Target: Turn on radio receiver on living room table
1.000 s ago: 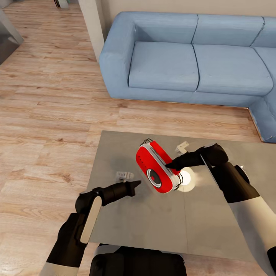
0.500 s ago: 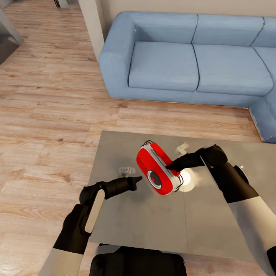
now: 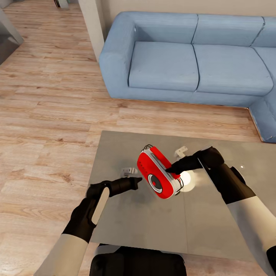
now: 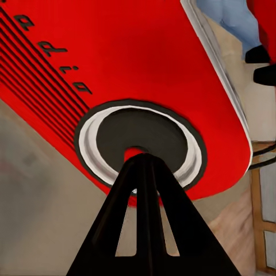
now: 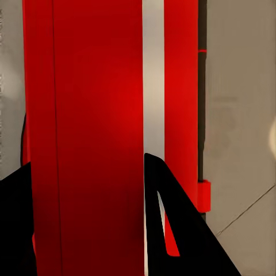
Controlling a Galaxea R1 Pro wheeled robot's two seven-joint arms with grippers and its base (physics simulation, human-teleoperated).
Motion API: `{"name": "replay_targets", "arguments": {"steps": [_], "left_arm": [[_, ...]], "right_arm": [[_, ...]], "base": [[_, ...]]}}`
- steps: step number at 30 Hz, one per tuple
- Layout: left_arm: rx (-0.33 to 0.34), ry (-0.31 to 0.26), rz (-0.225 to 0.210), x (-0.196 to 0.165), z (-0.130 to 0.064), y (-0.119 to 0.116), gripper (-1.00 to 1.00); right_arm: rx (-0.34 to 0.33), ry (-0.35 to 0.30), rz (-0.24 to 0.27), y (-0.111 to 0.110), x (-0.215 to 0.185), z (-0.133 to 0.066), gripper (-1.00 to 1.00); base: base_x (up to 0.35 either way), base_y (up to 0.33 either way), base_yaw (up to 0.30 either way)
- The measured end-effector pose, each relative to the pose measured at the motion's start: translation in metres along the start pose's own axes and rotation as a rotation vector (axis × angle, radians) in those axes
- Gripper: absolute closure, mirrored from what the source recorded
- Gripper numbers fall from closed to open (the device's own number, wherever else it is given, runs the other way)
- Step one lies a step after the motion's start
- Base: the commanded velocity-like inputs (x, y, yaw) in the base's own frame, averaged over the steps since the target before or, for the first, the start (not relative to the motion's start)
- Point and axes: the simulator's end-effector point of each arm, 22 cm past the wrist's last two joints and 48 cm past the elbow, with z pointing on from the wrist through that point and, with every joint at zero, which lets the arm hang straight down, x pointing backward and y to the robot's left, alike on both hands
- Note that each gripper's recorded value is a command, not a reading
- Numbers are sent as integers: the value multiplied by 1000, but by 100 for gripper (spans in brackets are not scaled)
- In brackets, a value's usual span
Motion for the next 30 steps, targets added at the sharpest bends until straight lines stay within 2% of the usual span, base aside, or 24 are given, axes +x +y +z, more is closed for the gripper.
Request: {"name": "replay_targets", "arguments": {"steps": [9, 13, 15, 25, 30], "left_arm": [[-7, 26, -23, 14, 5, 6, 100], [-11, 0, -17, 16, 9, 11, 100], [-15, 3, -23, 19, 16, 17, 100], [-17, -16, -28, 23, 23, 22, 100], [-21, -8, -31, 23, 27, 26, 100]], "right_arm": [[-5, -1, -1, 2, -1, 0, 100], [-8, -2, -1, 2, -1, 0, 100], [-8, -3, -3, 3, -1, 0, 100], [-10, -8, -9, 5, -4, -1, 100], [-14, -9, -8, 7, -4, 0, 100]], "base": [[0, 0, 0], [0, 0, 0], [0, 0, 0], [0, 0, 0], [0, 0, 0]]}}
